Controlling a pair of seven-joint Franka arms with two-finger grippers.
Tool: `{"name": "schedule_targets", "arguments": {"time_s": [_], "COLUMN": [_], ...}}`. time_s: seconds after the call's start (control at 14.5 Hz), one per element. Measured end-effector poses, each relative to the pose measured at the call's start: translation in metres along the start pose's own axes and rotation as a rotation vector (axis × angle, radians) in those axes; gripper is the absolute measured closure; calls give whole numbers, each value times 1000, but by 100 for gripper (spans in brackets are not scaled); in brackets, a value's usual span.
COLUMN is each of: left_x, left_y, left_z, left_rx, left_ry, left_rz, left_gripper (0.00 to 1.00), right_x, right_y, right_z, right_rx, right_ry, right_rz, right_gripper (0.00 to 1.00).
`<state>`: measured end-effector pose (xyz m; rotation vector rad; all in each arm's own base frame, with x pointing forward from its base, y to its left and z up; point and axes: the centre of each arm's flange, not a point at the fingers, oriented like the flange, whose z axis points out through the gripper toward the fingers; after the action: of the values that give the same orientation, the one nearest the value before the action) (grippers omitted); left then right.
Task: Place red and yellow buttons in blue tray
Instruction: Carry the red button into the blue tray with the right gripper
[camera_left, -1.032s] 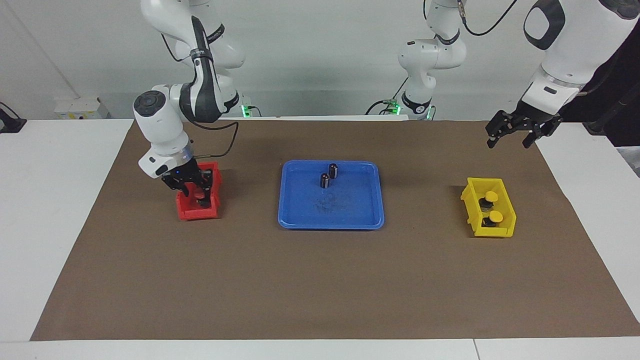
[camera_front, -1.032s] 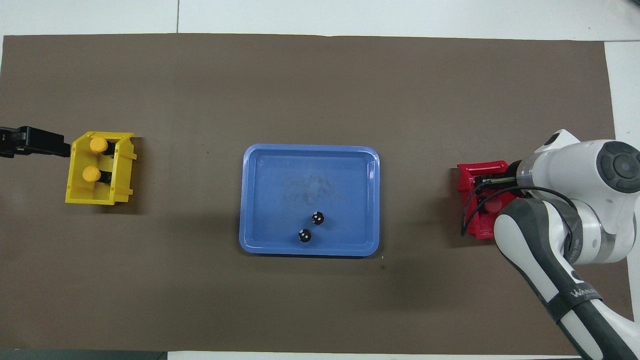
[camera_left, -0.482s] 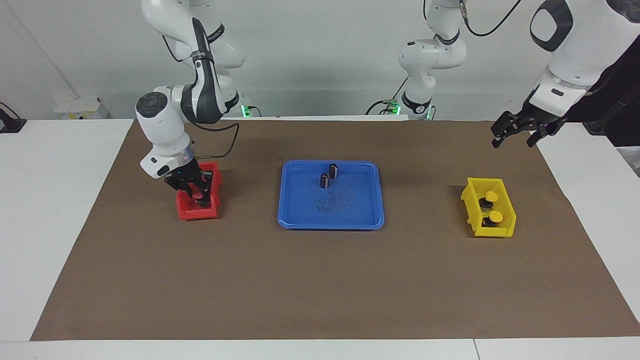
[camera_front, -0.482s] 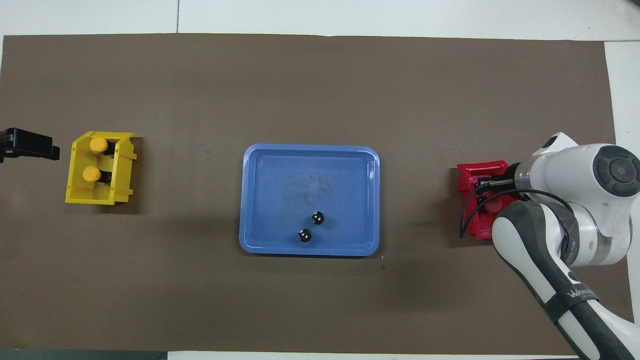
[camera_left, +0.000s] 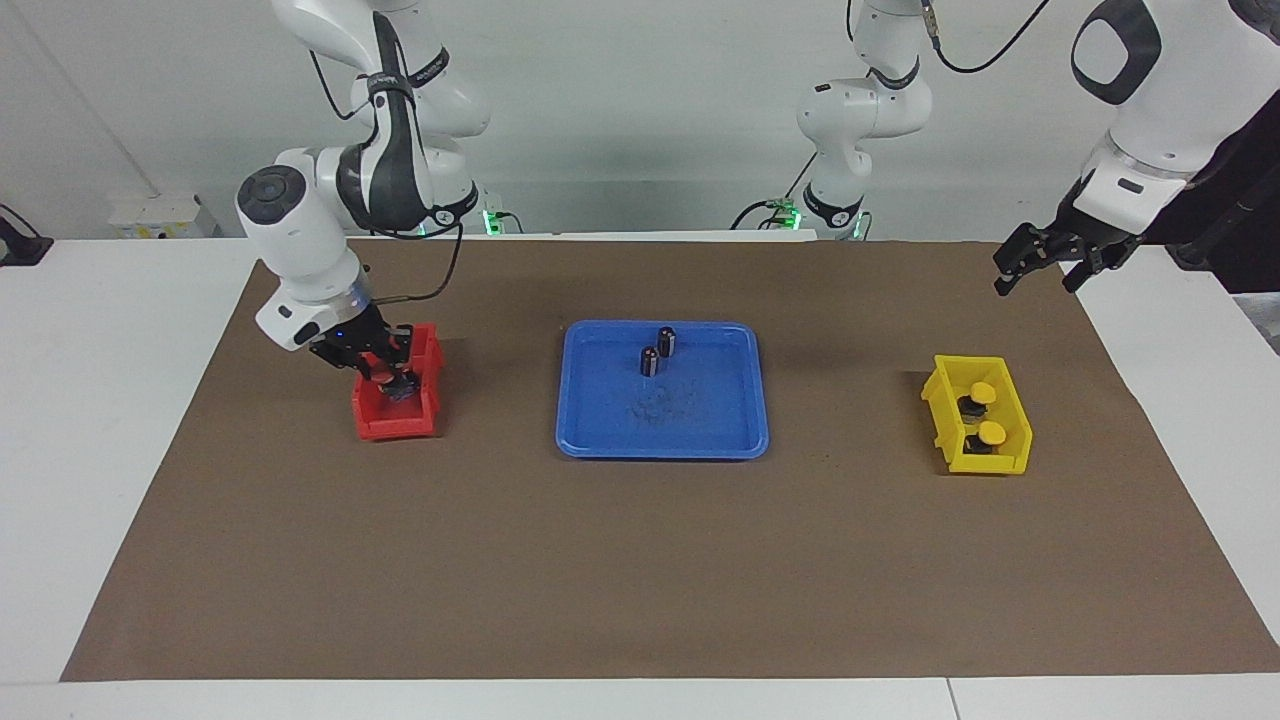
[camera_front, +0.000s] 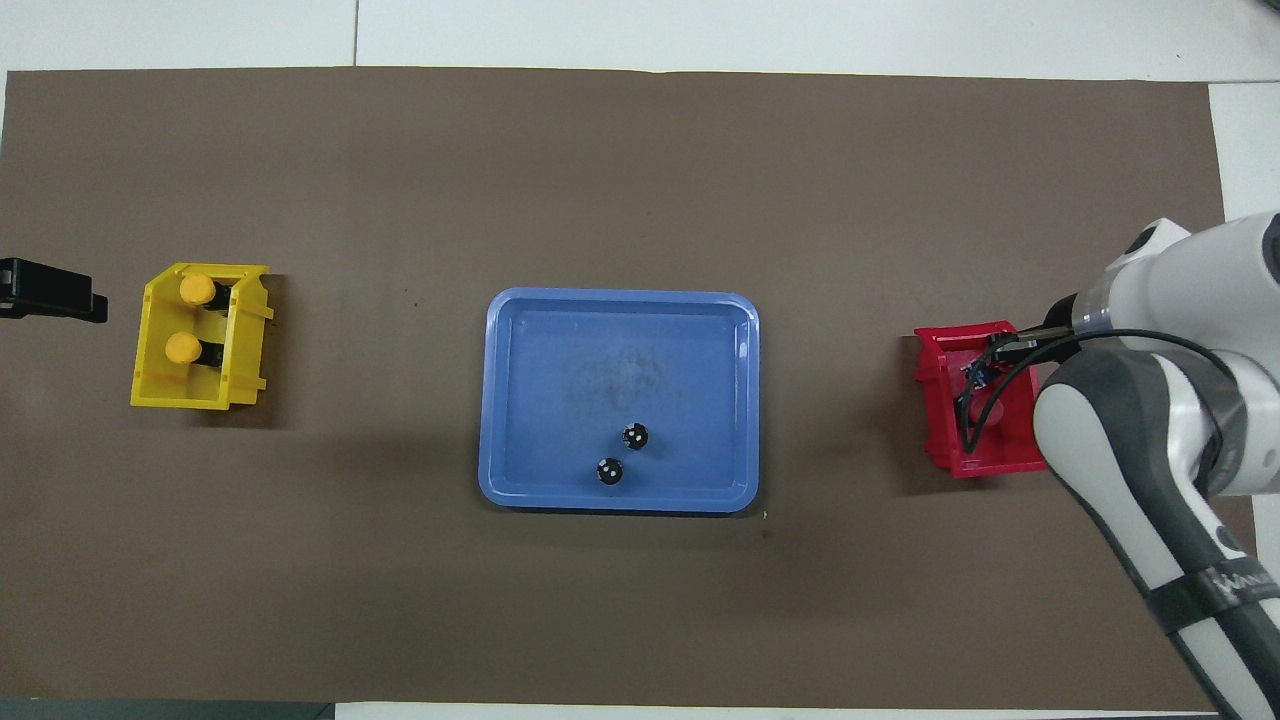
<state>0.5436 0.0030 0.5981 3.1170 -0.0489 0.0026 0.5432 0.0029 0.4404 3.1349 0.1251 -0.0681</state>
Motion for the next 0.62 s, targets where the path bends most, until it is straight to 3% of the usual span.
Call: {"name": "schedule_targets", "arguments": {"time_s": [0.21,0.34,0.62], "left_x": [-1,-1,9], "left_y": [0,-1,-2], "left_z": [9,18,51], "left_rx": [0,0,3], "left_ry": [-10,4,56], "left_rz": [-1,-1,-4], "left_gripper": [0,0,0], "right_x": [18,31,27], "right_y": [-38,-111,-285], "right_z": [-62,-84,-66], "right_rx": [0,6,48], "right_ry": [-3,22,73], "right_rz": [-7,52,186], "right_gripper": [59,59,59]}}
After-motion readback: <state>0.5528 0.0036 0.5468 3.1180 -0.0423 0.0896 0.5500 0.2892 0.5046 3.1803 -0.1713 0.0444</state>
